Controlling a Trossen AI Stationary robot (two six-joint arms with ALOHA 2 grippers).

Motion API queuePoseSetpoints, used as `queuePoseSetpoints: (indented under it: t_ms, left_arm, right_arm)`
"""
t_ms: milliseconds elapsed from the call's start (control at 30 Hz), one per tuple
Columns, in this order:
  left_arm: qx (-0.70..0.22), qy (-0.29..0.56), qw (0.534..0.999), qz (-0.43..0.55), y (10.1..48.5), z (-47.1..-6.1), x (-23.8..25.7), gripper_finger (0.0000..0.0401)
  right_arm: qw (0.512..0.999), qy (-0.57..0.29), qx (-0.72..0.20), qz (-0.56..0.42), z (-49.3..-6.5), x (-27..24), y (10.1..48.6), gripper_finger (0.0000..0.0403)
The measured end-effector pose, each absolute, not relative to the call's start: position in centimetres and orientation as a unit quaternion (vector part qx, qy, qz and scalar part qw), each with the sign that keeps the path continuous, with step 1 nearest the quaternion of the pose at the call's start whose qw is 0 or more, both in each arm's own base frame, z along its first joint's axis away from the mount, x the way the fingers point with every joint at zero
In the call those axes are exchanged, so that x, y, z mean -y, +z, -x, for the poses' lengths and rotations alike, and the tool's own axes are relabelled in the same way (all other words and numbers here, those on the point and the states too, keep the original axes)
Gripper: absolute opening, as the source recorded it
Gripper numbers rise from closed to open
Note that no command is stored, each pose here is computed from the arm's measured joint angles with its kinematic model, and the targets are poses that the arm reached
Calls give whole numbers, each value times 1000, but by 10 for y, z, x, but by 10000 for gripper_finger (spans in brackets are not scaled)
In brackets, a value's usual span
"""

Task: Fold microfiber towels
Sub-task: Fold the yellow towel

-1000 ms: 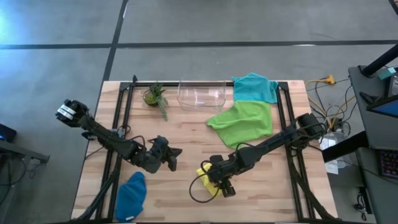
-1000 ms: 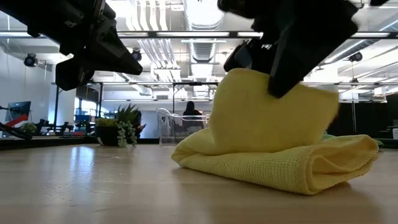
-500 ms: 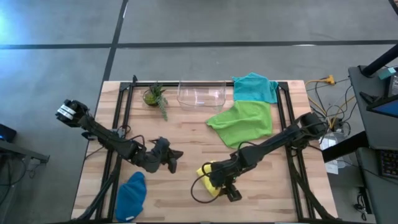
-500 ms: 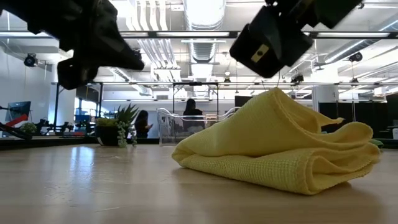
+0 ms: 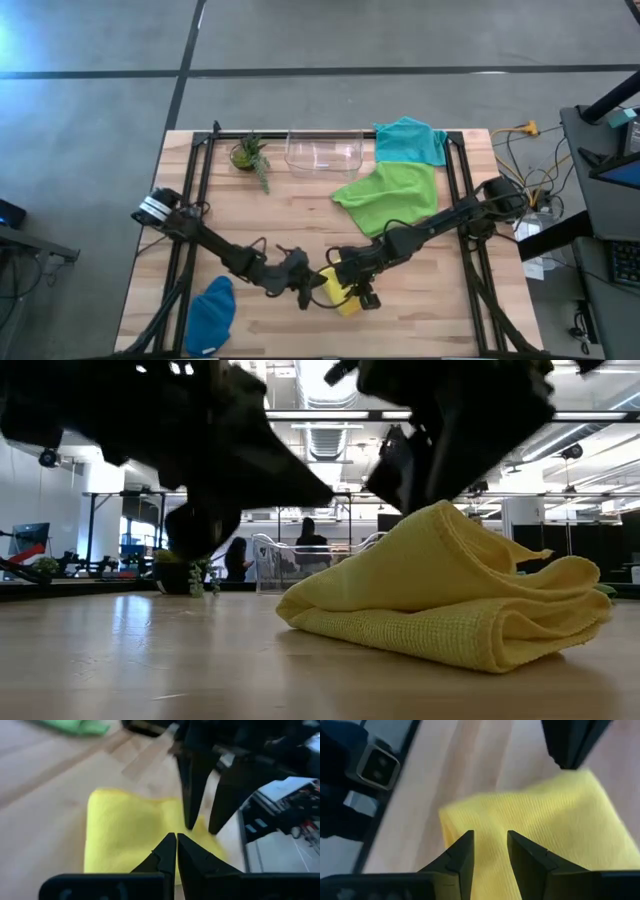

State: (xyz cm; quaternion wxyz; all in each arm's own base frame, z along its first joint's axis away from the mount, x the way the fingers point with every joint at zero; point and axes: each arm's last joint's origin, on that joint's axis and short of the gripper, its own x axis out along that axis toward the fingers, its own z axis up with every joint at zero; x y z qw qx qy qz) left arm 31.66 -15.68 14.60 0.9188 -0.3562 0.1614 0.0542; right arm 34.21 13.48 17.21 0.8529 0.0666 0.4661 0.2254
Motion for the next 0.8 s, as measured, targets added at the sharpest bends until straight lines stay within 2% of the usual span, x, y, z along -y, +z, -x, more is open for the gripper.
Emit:
queuePoseSetpoints:
  t_ms: [200,467,800]
  left_arm:
    - [-164,47,914,369,141,-332,164,0]
    - [-162,55,913,370,142,-334,157,0]
    - [-163,49,912,373,145,-335,157,0]
  right_arm:
    - [839,238,-487,-52,-328,-144,158,87]
    - [832,256,-491,-41,-320,-158,157,84]
    - [855,264,-446,-27,-328,-165,173,84]
